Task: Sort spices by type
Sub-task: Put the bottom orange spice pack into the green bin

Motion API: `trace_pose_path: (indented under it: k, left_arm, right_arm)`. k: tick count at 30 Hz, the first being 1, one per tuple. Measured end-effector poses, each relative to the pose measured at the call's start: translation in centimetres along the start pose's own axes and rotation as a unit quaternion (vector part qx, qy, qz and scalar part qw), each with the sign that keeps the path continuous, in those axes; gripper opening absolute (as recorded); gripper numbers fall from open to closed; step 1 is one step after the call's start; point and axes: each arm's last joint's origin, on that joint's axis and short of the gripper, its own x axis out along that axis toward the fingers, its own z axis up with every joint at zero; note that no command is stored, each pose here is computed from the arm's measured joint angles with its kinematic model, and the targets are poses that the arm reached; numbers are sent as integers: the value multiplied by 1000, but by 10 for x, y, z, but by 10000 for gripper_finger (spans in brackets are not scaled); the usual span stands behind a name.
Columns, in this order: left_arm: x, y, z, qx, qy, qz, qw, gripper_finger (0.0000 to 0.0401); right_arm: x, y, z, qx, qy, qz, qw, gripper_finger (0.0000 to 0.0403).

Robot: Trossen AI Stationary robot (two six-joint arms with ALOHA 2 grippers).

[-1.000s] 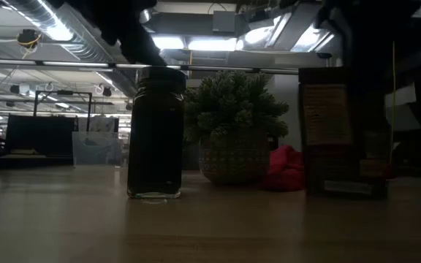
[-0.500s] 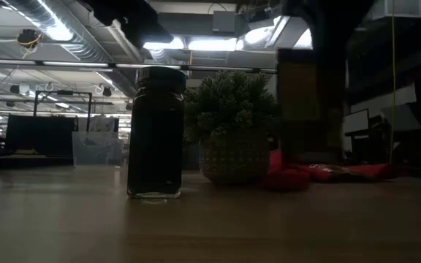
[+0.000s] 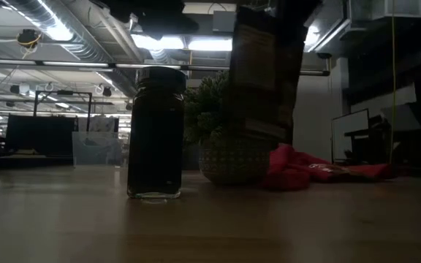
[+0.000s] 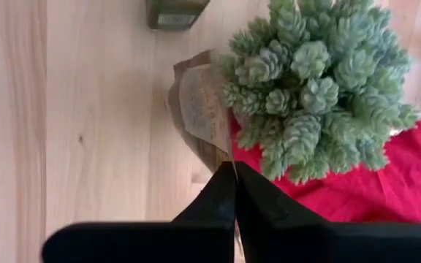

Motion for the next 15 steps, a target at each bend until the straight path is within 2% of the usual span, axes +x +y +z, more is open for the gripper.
trace_pose_path:
  k: [10, 15]
  left_arm:
    - [9, -13, 3, -7, -32, -15, 999, 235]
    - [22, -14, -4, -6, -22, -10, 1000, 235]
  right_arm:
    - [1, -3, 9, 17, -38, -4, 999, 4]
    - [3, -8, 11, 25, -42, -9, 999, 2]
